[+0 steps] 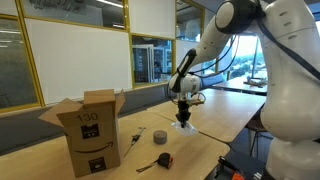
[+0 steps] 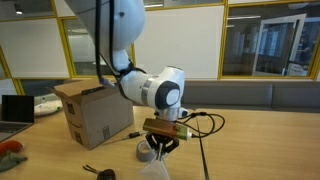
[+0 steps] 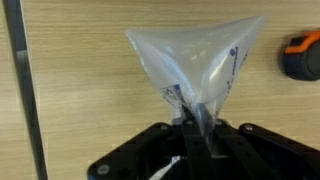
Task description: Put the objects on the table in the box
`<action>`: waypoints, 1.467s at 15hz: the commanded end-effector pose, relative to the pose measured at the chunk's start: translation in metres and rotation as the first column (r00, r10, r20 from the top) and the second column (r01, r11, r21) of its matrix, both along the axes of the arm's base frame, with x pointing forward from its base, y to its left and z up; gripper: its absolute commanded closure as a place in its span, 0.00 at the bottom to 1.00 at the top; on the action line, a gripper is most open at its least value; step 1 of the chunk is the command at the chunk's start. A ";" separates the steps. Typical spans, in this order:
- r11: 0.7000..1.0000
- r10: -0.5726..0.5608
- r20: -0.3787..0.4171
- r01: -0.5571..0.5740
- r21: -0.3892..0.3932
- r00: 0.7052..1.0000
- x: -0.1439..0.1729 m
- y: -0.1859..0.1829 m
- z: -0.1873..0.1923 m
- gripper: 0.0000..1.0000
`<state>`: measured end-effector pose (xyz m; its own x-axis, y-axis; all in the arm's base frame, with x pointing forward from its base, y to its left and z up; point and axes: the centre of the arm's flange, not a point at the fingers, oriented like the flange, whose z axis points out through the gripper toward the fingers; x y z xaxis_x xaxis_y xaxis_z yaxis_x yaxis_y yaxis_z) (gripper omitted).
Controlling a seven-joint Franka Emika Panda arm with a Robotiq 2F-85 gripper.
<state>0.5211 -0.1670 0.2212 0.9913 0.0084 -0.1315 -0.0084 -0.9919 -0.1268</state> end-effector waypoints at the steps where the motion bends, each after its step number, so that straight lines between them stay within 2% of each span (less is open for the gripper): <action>1: 0.995 -0.091 0.110 0.095 -0.033 0.990 0.000 0.031 0.090 0.93; 6: 0.986 -0.126 0.288 0.151 -0.068 0.949 0.015 0.097 0.197 0.93; 11: 0.986 -0.068 0.418 0.126 -0.111 0.906 0.018 0.178 0.279 0.93; 15: 0.991 -0.020 0.497 0.082 -0.105 0.868 0.026 0.237 0.315 0.93; 22: 0.994 0.094 0.548 -0.045 -0.101 0.831 0.058 0.328 0.346 0.93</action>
